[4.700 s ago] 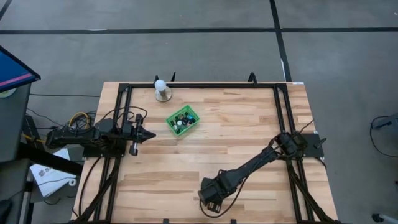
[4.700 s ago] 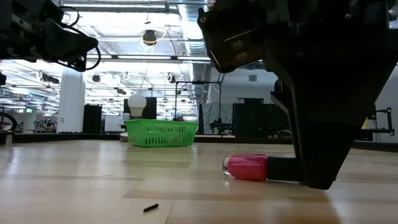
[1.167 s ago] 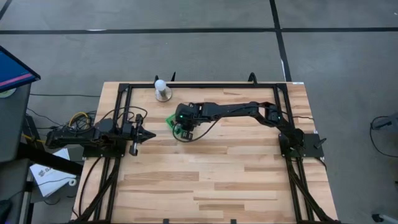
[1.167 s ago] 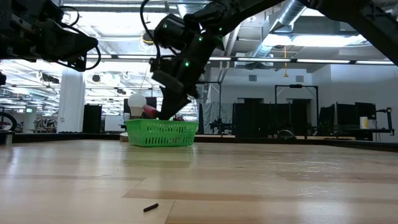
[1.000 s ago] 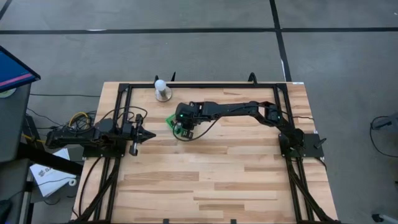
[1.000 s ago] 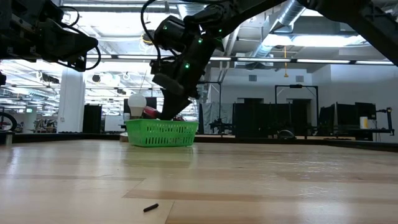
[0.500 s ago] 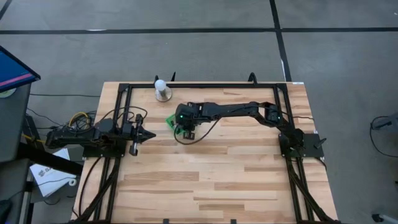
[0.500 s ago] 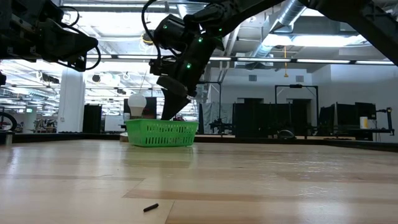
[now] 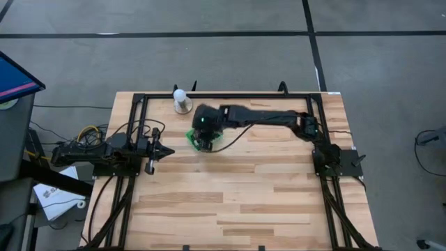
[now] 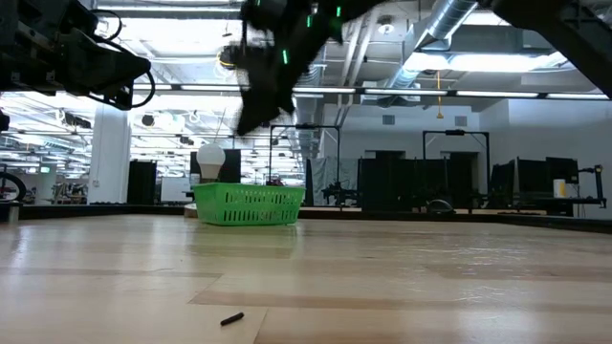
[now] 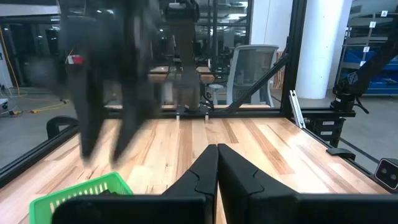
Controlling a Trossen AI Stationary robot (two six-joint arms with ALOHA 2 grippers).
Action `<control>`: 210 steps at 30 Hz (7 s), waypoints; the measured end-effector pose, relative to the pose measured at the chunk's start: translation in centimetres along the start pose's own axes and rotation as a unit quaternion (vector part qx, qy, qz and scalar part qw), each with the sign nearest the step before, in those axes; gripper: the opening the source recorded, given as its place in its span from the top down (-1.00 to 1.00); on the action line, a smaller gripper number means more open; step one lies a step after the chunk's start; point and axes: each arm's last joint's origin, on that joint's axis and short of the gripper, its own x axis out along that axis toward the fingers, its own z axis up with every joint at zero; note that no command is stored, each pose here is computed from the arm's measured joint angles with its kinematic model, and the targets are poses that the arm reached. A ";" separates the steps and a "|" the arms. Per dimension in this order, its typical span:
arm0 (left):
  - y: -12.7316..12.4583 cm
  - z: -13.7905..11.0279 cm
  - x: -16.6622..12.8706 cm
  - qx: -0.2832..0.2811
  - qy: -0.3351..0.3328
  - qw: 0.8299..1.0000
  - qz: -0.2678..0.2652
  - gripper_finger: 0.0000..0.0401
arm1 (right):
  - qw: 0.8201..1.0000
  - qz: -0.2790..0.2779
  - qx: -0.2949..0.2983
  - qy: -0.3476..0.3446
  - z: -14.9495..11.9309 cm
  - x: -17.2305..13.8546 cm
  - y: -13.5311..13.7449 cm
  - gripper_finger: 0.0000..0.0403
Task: Pick & Place Nail Polish
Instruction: Return to Home Position
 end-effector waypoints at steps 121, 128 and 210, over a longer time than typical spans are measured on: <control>0.0 0.0 0.0 0.000 -0.002 1.000 0.000 0.99 | 0.879 0.047 0.127 -0.456 -36.1 -18.1 2.2 1.00; 0.0 0.1 0.0 0.000 -0.004 1.000 0.000 0.99 | 0.879 0.047 0.128 -0.456 -36.2 -18.1 2.2 1.00; 0.0 0.1 0.0 0.000 -0.004 1.000 0.000 0.99 | 0.879 0.047 0.128 -0.456 -36.2 -18.1 2.2 1.00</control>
